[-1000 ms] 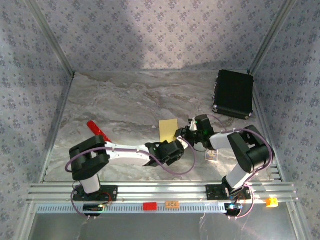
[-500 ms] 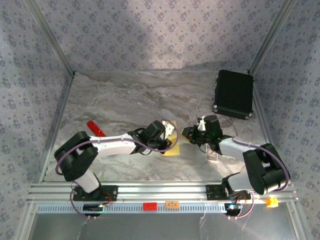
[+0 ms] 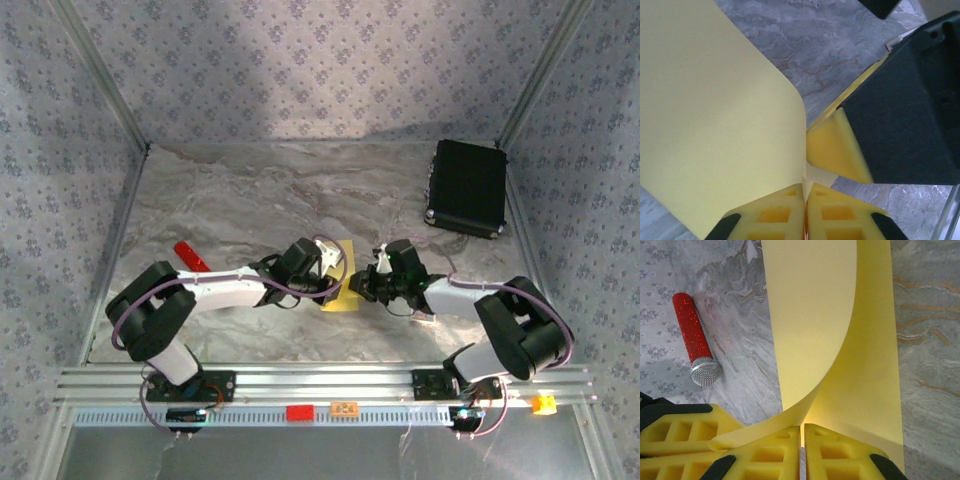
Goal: Fold a paper plane with a square sheet of paper (pick it up from the middle)
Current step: Fold the triangle a second time at the center of the table.
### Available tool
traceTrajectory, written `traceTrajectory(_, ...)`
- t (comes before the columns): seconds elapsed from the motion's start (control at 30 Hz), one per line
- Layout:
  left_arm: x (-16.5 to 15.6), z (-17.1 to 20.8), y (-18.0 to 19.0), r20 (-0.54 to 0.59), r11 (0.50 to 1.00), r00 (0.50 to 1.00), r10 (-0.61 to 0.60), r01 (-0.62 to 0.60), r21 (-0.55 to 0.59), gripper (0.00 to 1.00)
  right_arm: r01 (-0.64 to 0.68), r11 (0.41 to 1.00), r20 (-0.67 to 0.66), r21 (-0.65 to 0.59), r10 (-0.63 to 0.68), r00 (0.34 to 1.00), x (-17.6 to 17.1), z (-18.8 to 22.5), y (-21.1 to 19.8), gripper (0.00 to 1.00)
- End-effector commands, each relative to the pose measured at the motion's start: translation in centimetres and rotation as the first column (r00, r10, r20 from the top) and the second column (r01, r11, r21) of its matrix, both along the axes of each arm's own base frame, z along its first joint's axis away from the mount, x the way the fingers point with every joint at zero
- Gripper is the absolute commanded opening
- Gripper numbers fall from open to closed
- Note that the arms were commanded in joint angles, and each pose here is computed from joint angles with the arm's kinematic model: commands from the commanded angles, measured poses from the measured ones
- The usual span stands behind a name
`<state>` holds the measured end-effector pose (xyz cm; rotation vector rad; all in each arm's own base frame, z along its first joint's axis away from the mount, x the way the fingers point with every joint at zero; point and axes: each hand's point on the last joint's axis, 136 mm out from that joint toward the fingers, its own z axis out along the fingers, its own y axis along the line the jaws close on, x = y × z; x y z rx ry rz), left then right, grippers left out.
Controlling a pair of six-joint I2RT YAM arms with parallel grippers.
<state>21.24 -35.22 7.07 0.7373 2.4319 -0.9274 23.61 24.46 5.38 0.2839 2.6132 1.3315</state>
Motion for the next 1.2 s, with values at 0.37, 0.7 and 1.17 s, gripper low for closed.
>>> traceTrajectory(0.37,1.0,2.3,-0.3,0.015,0.997,1.000,0.024,-0.022,-0.080,0.22,0.013,1.000,0.028,0.023,-0.014,1.000,1.4,0.7,1.0,0.13)
traceTrajectory(0.7,1.1,1.7,0.1,0.004,0.997,1.000,0.027,-0.027,-0.073,0.21,0.014,1.000,0.026,0.022,-0.015,1.000,1.5,0.6,1.0,0.13)
traceTrajectory(1.17,1.5,1.5,0.0,0.007,0.995,0.999,0.040,-0.039,-0.088,0.03,0.013,1.000,0.016,0.013,-0.014,1.000,1.3,0.3,0.9,0.13)
